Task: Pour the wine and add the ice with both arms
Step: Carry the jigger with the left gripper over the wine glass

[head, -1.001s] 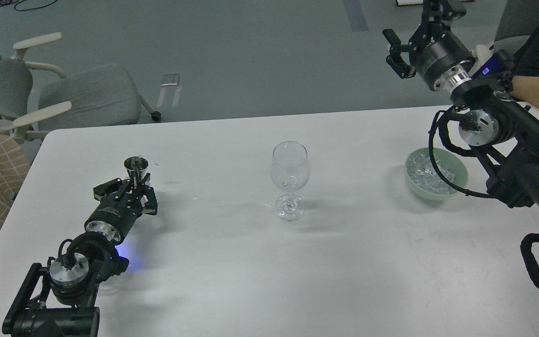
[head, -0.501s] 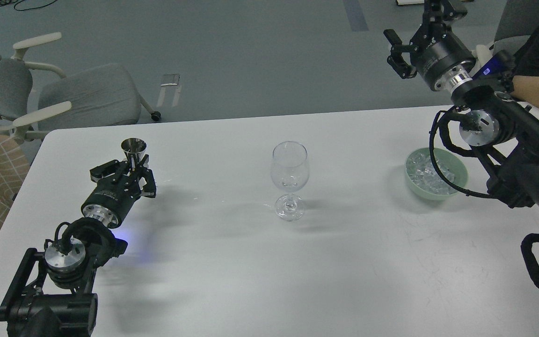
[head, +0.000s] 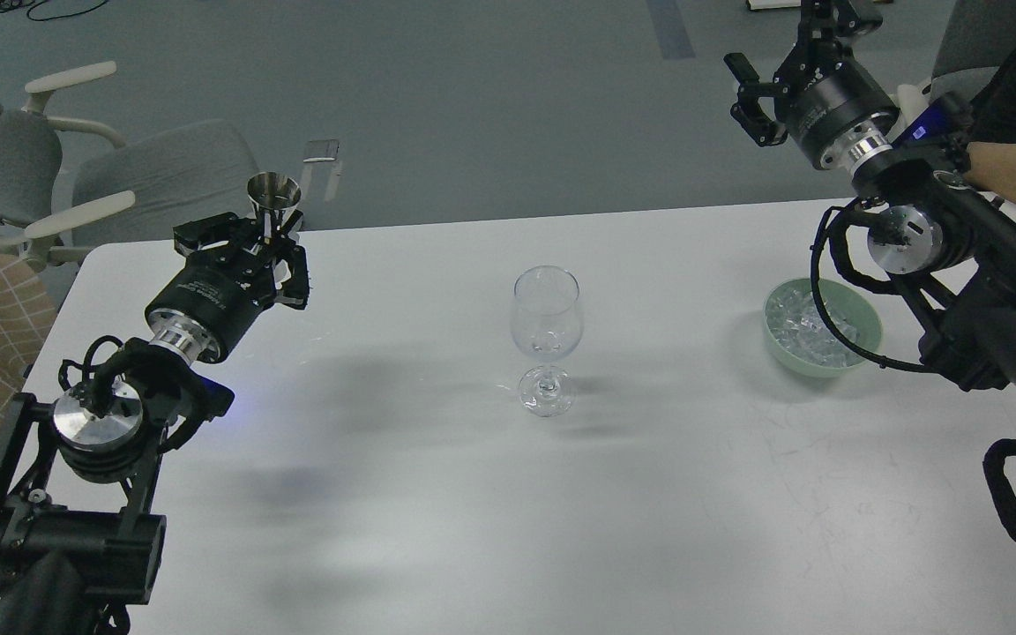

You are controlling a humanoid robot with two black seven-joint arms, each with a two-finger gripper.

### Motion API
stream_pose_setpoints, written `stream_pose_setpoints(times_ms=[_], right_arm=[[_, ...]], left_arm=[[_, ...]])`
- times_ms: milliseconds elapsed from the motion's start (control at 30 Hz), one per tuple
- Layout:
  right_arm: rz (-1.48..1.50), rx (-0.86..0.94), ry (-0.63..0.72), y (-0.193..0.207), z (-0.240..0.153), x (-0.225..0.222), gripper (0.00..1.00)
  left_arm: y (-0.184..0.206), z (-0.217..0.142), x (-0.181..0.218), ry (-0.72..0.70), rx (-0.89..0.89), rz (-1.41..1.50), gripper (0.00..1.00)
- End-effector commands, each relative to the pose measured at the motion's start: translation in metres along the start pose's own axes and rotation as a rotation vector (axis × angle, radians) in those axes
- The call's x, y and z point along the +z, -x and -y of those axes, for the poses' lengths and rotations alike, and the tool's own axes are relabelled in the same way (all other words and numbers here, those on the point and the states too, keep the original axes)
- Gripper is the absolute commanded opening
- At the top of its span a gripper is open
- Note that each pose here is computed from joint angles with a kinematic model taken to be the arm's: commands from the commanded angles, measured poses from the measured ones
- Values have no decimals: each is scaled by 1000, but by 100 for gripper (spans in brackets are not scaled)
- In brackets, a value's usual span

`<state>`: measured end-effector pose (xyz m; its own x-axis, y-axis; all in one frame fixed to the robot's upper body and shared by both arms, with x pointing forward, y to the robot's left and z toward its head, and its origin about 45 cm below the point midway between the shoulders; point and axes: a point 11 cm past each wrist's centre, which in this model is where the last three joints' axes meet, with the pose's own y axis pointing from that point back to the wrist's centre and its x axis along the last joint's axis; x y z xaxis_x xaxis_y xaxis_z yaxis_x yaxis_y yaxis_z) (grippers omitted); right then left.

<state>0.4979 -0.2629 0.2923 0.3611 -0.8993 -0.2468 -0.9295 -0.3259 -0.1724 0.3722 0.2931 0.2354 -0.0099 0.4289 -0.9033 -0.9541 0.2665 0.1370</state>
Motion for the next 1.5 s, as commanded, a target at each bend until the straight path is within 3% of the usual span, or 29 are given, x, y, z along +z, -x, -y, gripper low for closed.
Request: stream_pose_setpoints(times_ms=[0,434,801,1469], right_arm=[[1,0,0,0,0,0,100],[4,0,4,0,-1,3,100],[4,1,5,0,-2,3,100],[4,-3,14,1,-3,7,100]], left_arm=[[14,6,-10,-31,-3,26,0],[56,31,-50,-141,-76,92,0],[69,36,-99,-225,-103,131,0],[82,23,-126,-276,-146,322,0]])
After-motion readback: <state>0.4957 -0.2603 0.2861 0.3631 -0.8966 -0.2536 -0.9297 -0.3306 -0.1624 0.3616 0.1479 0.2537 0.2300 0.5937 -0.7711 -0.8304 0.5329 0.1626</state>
